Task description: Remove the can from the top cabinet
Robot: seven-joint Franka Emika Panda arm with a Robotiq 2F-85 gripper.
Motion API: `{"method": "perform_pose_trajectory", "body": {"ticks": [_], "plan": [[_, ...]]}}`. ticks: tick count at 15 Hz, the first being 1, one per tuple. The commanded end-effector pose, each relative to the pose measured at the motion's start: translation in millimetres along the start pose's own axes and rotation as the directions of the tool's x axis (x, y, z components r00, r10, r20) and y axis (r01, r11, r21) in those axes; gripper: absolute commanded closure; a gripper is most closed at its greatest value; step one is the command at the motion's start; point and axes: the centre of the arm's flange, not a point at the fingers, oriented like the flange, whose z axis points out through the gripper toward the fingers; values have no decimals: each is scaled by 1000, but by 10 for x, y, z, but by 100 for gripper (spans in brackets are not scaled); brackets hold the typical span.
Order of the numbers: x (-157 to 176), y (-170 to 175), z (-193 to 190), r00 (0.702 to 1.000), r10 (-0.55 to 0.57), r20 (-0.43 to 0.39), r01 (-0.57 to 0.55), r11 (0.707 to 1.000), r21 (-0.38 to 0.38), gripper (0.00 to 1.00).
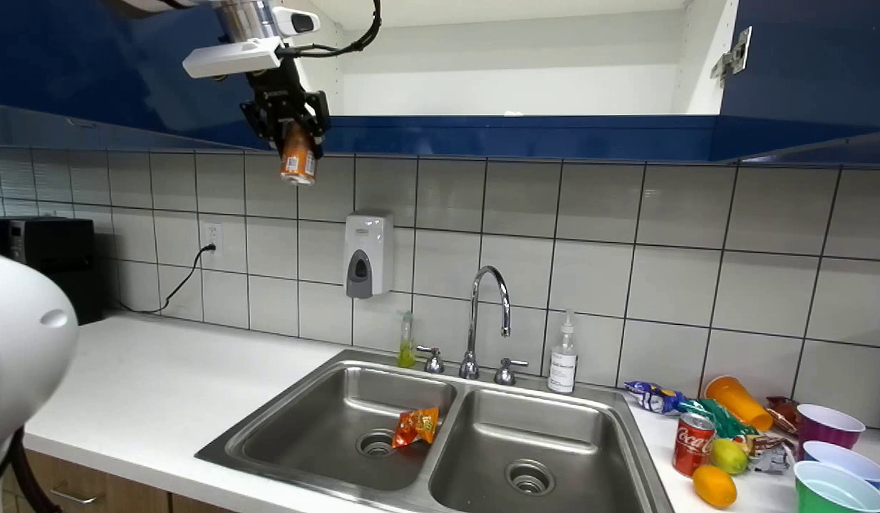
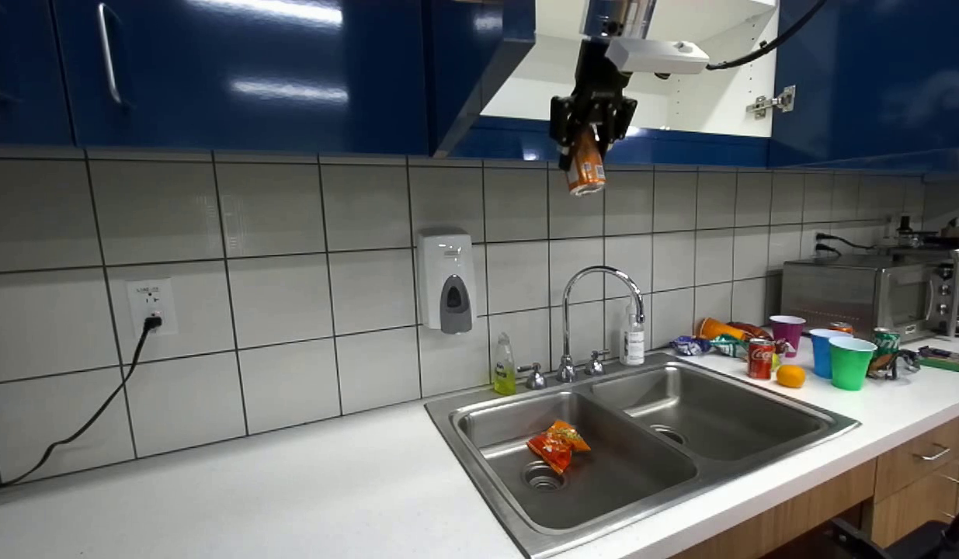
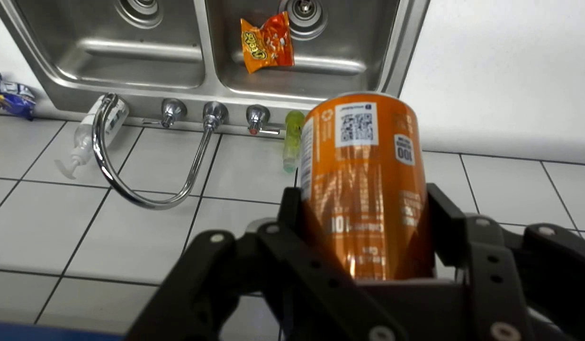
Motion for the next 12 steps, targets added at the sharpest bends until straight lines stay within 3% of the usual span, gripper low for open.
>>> {"method": "perform_pose_trajectory", "body": {"ticks": [1, 5, 12], "plan": [[-170, 47, -4, 998, 16, 56, -18, 999, 30, 61], [-295, 75, 114, 990, 48, 130, -55, 997, 50, 61], [-451, 126, 265, 980, 67, 189, -79, 995, 56, 61]]}}
